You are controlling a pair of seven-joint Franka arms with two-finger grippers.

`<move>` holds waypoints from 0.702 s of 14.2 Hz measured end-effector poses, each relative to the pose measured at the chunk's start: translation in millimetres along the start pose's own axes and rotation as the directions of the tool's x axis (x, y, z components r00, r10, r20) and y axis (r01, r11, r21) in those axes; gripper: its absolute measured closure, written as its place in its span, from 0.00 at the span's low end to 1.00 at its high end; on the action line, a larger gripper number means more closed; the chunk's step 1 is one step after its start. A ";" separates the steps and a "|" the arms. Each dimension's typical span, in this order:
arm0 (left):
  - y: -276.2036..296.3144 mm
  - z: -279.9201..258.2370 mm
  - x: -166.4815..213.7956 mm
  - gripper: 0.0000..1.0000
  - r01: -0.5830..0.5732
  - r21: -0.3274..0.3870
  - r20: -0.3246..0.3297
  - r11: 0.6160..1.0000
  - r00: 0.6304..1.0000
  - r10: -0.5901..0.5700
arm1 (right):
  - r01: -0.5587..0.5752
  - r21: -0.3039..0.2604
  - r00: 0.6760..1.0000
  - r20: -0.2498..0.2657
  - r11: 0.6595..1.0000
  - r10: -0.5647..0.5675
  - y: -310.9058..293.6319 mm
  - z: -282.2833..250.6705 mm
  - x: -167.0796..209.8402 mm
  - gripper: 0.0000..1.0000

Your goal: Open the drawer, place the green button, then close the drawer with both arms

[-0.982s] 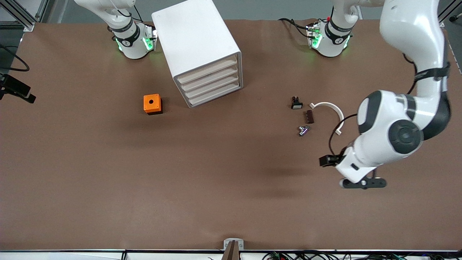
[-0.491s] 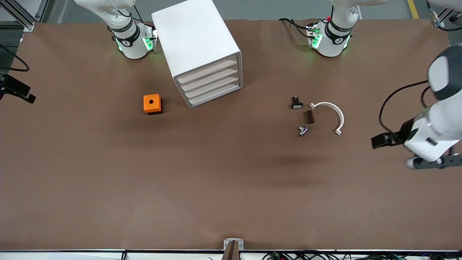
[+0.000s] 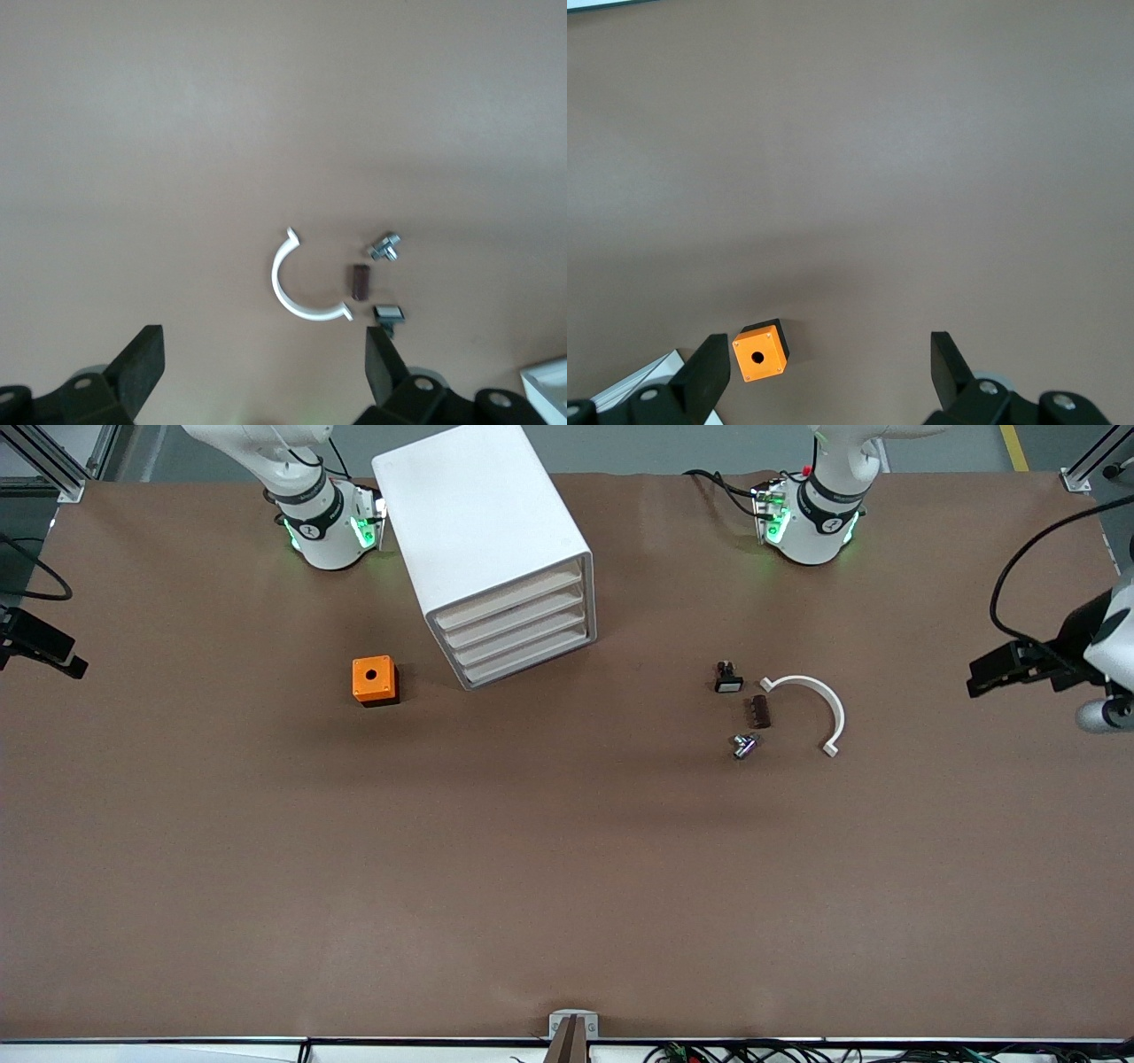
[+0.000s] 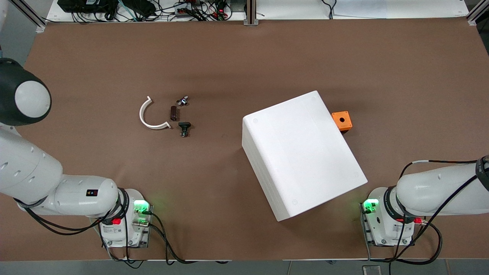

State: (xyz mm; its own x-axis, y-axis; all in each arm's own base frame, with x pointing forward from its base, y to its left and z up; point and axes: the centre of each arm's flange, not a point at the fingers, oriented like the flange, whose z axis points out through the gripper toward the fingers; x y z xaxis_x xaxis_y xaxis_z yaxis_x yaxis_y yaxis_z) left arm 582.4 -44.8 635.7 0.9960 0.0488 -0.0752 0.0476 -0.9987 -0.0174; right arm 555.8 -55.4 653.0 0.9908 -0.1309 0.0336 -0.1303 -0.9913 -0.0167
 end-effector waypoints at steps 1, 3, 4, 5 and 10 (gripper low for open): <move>1.5 -2.4 -10.1 0.00 0.004 -0.011 0.003 1.000 1.000 -0.004 | 0.000 0.000 1.000 0.000 1.000 0.000 0.0 0.0 0.0 0.00; 1.2 -1.5 -26.0 0.00 0.005 -0.017 -0.008 1.000 1.000 -0.005 | 0.000 0.000 1.000 0.000 1.000 0.000 0.0 0.0 0.0 0.00; 0.9 -0.4 -32.0 0.00 0.005 -0.018 -0.025 1.000 1.000 -0.006 | 0.000 0.000 1.000 0.000 1.000 0.000 0.1 -0.1 0.0 0.00; 0.5 0.8 -37.0 0.00 0.005 -0.020 -0.046 1.000 0.999 -0.006 | 0.000 0.000 1.000 0.000 1.000 0.000 0.2 -0.1 0.0 0.00; -2.8 6.6 -47.1 0.00 0.010 -0.025 -0.108 1.000 0.994 -0.013 | 0.000 0.000 1.000 0.000 1.000 0.000 0.2 -0.1 0.0 0.00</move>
State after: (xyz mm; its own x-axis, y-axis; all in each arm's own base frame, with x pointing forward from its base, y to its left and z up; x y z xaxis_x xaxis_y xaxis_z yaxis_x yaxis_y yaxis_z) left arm 534.8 -44.2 632.7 0.9977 0.0596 0.0328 0.0594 -0.9982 0.0072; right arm 555.8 -55.6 653.1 0.9908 -0.1312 0.0338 -0.1307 -0.9913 -0.0167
